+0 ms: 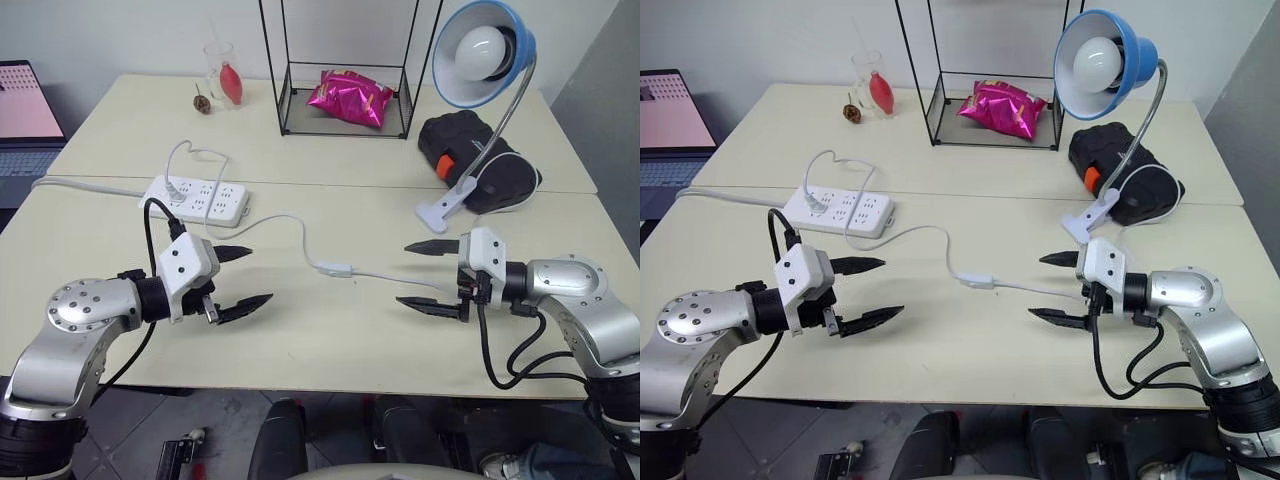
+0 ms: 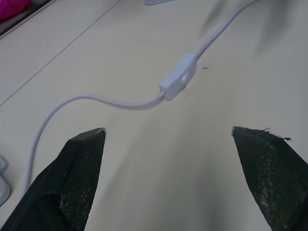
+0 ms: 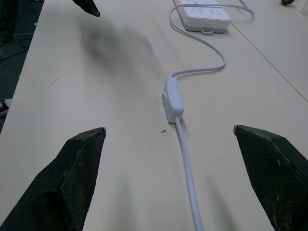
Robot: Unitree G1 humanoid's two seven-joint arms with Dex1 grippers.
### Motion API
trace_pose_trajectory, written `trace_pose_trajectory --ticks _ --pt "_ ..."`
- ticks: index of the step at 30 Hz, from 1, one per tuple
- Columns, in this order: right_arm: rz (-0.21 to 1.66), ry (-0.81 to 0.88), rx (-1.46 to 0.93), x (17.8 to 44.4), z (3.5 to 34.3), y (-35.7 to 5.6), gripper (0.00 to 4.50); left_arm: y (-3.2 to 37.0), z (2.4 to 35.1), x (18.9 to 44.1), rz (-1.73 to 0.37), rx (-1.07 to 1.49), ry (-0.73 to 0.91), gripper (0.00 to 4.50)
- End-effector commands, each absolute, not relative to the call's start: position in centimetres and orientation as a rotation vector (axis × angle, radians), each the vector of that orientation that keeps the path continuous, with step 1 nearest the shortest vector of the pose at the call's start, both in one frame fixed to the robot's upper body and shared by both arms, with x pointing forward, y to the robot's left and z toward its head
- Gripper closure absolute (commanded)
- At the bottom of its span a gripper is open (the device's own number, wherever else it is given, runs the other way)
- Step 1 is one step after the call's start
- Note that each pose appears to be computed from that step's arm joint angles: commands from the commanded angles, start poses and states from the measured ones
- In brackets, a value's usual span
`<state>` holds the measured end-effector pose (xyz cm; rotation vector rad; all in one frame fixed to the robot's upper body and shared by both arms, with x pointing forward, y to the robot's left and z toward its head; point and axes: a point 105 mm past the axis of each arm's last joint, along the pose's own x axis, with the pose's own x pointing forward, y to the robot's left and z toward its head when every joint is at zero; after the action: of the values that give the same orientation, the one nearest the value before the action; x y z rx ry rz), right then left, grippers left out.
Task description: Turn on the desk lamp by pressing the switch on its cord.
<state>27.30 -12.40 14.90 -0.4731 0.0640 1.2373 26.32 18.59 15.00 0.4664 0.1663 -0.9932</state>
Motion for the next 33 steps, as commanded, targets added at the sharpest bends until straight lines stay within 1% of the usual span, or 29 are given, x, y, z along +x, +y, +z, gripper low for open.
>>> trace_pose_trajectory --ticks 1,5,9,13,20,29,33 --pt "1.229 0.022 -0.510 27.4 15.9 -12.6 0.02 18.1 16.2 25.6 -1.023 0.492 0.116 0.16" --pt "1.230 0.019 -0.516 27.4 16.0 -12.6 0.02 18.3 15.9 25.7 -1.004 0.509 0.146 0.16" --pt "1.234 0.009 -0.522 27.4 16.1 -12.5 0.02 17.8 16.5 25.6 -1.021 0.479 0.091 0.16" --pt "1.238 0.003 -0.518 27.4 16.3 -12.3 0.02 17.6 16.4 25.1 -1.072 0.469 0.099 0.16" --pt "1.243 0.009 -0.522 27.6 16.4 -12.3 0.02 18.2 16.2 26.4 -1.030 0.533 0.064 0.16" --pt "1.232 0.008 -0.515 27.7 16.2 -11.7 0.02 18.1 15.9 26.5 -1.094 0.561 0.066 0.16" --pt "1.276 0.050 -0.505 28.1 15.1 -10.4 0.02 18.0 15.5 26.7 -1.111 0.591 0.070 0.16"
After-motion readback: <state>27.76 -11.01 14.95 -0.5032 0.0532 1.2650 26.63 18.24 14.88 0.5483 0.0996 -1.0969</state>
